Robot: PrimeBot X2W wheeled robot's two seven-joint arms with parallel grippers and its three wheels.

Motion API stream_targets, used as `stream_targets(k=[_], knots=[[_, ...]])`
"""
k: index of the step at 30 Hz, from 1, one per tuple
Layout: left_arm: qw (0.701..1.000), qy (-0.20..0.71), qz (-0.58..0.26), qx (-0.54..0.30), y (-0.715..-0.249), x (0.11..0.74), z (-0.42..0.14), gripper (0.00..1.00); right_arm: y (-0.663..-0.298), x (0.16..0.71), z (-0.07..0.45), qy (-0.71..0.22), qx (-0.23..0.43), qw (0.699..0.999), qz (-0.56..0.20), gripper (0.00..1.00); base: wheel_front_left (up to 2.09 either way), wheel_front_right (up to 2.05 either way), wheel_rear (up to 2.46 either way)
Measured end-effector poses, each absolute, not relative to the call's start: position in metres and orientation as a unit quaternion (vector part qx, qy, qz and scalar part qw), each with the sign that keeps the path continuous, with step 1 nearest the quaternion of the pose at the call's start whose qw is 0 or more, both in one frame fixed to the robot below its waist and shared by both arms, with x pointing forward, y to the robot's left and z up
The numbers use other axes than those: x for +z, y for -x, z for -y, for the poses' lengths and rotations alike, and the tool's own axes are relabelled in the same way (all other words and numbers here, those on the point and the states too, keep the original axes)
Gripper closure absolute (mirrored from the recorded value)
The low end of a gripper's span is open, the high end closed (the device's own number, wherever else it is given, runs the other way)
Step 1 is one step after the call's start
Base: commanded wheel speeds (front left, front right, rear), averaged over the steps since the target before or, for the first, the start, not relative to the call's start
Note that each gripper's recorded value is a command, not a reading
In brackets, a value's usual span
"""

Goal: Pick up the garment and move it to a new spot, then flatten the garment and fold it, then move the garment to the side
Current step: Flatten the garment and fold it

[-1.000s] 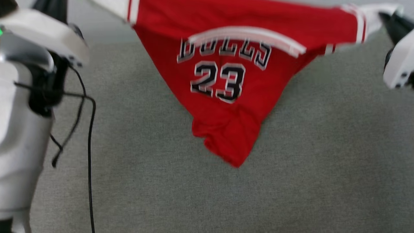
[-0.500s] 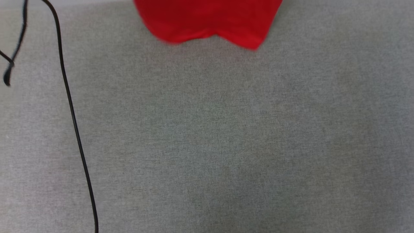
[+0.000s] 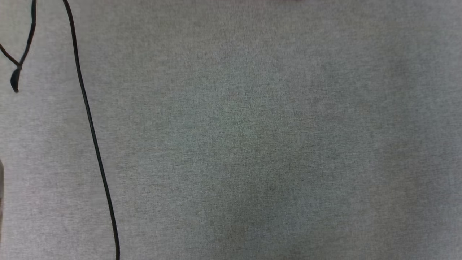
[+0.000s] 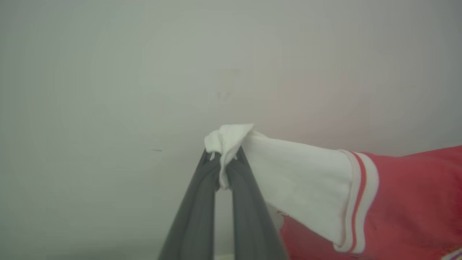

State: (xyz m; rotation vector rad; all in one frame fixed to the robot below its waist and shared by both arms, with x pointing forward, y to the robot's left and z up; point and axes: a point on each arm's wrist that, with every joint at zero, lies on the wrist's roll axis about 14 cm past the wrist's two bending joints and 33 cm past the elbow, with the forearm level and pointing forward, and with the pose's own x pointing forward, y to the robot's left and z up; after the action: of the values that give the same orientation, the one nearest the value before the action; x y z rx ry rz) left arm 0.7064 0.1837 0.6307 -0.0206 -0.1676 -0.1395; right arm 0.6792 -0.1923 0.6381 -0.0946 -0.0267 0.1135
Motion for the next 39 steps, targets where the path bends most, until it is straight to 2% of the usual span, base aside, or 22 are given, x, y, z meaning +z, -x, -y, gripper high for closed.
stream_targets(k=[8,14,19,26,39], knots=[[0.997,0.053,-0.001,-0.059,-0.704,0.536,-0.191,1.0,-0.68,0.547,0.187,0.014,0.063,0.996,-0.069,1.0,0.0,0.0,0.0],[0.994,0.085,-0.054,-0.05,-0.672,0.477,-0.192,1.0,-0.652,0.485,0.181,-0.023,0.067,0.99,-0.125,1.0,0.0,0.0,0.0],[0.99,0.099,-0.089,-0.041,-0.631,0.442,-0.198,1.0,-0.618,0.457,0.186,-0.048,0.063,0.987,-0.142,1.0,0.0,0.0,0.0],[0.992,0.1,-0.065,-0.037,-0.583,0.454,-0.213,1.0,-0.565,0.44,0.192,-0.068,0.066,0.984,-0.149,1.0,0.0,0.0,0.0],[0.994,0.097,-0.058,-0.008,-0.475,0.466,-0.228,1.0,-0.465,0.446,0.206,-0.08,0.061,0.983,-0.155,1.0,0.0,0.0,0.0]])
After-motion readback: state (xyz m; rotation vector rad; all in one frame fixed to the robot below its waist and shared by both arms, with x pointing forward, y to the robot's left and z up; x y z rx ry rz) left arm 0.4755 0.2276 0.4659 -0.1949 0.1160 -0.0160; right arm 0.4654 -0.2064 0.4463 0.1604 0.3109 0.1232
